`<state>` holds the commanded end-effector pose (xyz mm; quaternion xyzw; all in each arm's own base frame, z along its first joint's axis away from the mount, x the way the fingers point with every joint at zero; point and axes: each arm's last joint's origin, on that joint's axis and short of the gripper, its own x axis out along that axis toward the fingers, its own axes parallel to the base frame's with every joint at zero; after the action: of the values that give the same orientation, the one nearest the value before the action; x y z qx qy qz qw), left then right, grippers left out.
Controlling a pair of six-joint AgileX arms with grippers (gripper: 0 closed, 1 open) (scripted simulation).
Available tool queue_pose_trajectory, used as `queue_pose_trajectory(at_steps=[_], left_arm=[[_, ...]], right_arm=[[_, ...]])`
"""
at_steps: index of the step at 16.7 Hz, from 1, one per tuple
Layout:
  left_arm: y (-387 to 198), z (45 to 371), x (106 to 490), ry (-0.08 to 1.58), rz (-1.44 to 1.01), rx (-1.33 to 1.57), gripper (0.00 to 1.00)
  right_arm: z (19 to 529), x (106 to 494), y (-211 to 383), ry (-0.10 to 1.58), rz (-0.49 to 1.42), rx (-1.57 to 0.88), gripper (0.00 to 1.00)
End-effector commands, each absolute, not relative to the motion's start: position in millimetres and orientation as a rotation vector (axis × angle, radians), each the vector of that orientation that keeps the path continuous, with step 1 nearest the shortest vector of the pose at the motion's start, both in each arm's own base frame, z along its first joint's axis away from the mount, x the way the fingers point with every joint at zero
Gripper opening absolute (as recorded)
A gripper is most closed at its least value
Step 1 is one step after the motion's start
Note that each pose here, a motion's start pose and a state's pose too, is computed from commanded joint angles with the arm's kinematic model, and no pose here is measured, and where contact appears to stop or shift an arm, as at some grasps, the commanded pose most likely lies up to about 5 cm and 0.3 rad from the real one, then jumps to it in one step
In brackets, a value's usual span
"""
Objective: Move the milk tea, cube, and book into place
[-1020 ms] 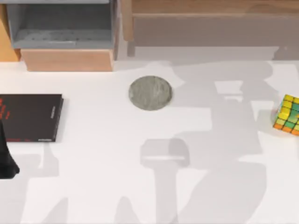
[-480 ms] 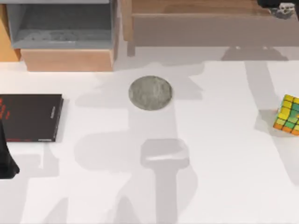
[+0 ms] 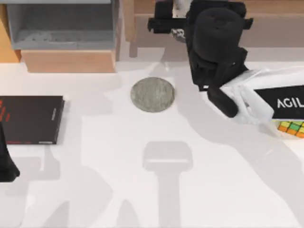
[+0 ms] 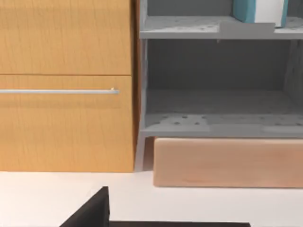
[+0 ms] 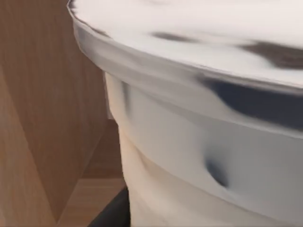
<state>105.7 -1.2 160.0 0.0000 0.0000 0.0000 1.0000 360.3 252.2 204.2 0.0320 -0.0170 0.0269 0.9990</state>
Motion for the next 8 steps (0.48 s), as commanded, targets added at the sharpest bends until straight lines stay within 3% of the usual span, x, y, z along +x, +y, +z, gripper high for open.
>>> queue_pose_trajectory(at_steps=[4,8], left_arm=[[-1.2,160.0,105.7,0.000,0.000,0.000,1.00],[-1.2,160.0,105.7,0.000,0.000,0.000,1.00]], right_arm=[[155.5,348.9,311.1,0.054,0.015,0.032,0.00],[124.4,343.6,332.0,0.102,-0.017,-0.006,0.00]])
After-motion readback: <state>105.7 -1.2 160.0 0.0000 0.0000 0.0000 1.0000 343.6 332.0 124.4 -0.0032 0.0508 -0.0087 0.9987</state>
